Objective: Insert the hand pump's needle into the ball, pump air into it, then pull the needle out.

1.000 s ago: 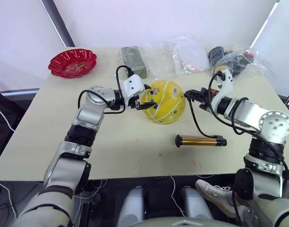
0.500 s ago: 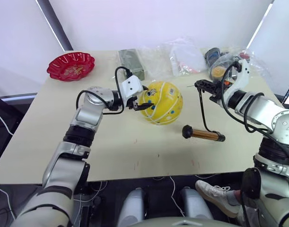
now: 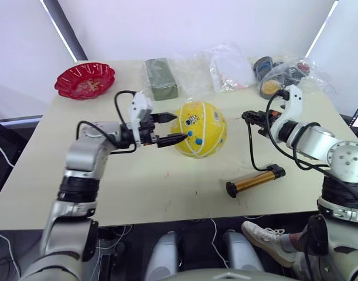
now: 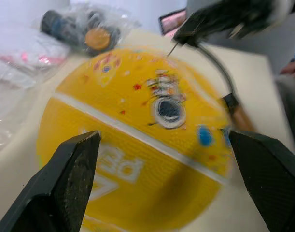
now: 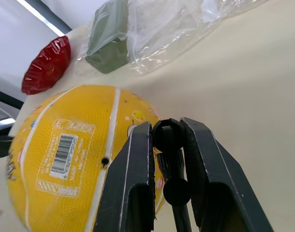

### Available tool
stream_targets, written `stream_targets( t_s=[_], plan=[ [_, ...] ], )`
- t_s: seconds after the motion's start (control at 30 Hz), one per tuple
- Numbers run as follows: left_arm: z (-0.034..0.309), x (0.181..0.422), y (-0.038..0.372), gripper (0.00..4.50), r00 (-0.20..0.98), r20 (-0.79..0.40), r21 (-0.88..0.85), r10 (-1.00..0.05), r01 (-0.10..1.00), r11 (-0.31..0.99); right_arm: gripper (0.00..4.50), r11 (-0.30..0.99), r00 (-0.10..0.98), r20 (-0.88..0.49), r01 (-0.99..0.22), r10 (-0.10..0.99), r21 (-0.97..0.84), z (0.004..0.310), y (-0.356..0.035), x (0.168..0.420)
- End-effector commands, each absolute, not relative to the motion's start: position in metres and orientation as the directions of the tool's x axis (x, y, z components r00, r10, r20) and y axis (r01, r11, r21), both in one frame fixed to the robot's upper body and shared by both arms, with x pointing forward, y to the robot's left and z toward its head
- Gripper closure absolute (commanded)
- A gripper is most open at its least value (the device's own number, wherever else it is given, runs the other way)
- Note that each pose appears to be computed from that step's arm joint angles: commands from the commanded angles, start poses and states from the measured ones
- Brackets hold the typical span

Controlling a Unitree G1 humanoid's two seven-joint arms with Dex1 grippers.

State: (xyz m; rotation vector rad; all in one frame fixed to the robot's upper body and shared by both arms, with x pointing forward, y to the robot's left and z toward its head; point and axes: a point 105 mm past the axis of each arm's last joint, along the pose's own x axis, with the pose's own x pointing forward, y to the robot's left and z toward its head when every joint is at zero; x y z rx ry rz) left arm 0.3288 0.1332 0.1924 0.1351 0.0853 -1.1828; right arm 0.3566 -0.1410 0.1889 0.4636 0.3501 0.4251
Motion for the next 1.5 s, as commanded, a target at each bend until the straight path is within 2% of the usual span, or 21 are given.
stream_targets(
  t_s=[0.03, 0.2, 0.4, 0.67, 0.9, 0.97, 1.0, 1.13, 1.17, 1.2, 1.23, 1.33, 1.4, 1.5],
  plan=[
    [0.22, 0.293, 0.138, 0.0, 0.301, -0.065, 0.049, -0.951, 0.953, 0.298, 4.17, 0.834, 0.868, -0.214, -0.32, 0.449, 0.45, 0.194, -0.147, 0.36],
    [0.217, 0.257, 0.147, 0.0, 0.26, -0.057, -0.01, -0.964, 0.965, 0.261, 4.17, 0.838, 0.855, -0.241, -0.328, 0.46, 0.436, 0.188, -0.149, 0.364],
    [0.195, 0.23, 0.156, 0.0, 0.283, -0.11, -0.034, -0.953, 0.957, 0.288, 4.17, 0.843, 0.832, -0.286, -0.337, 0.475, 0.42, 0.179, -0.15, 0.371],
    [0.167, 0.217, 0.154, 0.0, 0.346, -0.127, -0.04, -0.93, 0.935, 0.353, 4.17, 0.847, 0.808, -0.335, -0.339, 0.485, 0.409, 0.163, -0.15, 0.388],
    [0.158, 0.213, 0.152, 0.0, 0.363, -0.121, -0.035, -0.924, 0.929, 0.369, 4.17, 0.84, 0.777, -0.375, -0.343, 0.505, 0.42, 0.143, -0.15, 0.399],
    [0.154, 0.214, 0.152, 0.0, 0.373, -0.118, -0.038, -0.92, 0.924, 0.38, 3.13, 0.846, 0.765, -0.4, -0.348, 0.505, 0.405, 0.136, -0.153, 0.401],
    [0.153, 0.214, 0.152, 0.0, 0.378, -0.113, -0.041, -0.919, 0.922, 0.385, 2.89, 0.857, 0.765, -0.414, -0.346, 0.494, 0.383, 0.134, -0.157, 0.401],
    [0.148, 0.215, 0.151, 0.0, 0.397, -0.098, -0.05, -0.912, 0.914, 0.403, 1.33, 0.875, 0.781, -0.398, -0.403, 0.482, 0.268, 0.149, -0.173, 0.391],
    [0.147, 0.215, 0.152, 0.0, 0.404, -0.095, -0.054, -0.91, 0.91, 0.41, 0.7, 0.879, 0.789, -0.386, -0.419, 0.477, 0.23, 0.153, -0.176, 0.387],
    [0.147, 0.215, 0.152, 0.0, 0.409, -0.092, -0.056, -0.908, 0.908, 0.415, 0.27, 0.88, 0.794, -0.379, -0.429, 0.475, 0.203, 0.155, -0.178, 0.385],
    [0.146, 0.215, 0.151, 0.0, 0.412, -0.088, -0.058, -0.907, 0.907, 0.417, 0.05, 0.88, 0.799, -0.37, -0.437, 0.475, 0.186, 0.157, -0.181, 0.382],
    [0.146, 0.218, 0.151, 0.0, 0.457, -0.055, -0.08, -0.888, 0.884, 0.46, 0.05, 0.852, 0.819, -0.242, -0.519, 0.52, 0.076, 0.177, -0.183, 0.361],
    [0.145, 0.22, 0.152, 0.0, 0.489, -0.047, -0.092, -0.871, 0.866, 0.491, 0.05, 0.82, 0.817, -0.086, -0.572, 0.57, 0.012, 0.196, -0.18, 0.346],
    [0.142, 0.222, 0.155, 0.0, 0.536, -0.042, -0.1, -0.843, 0.837, 0.538, 0.05, 0.803, 0.805, -0.023, -0.593, 0.593, -0.065, 0.2, -0.189, 0.323]
  ],
)
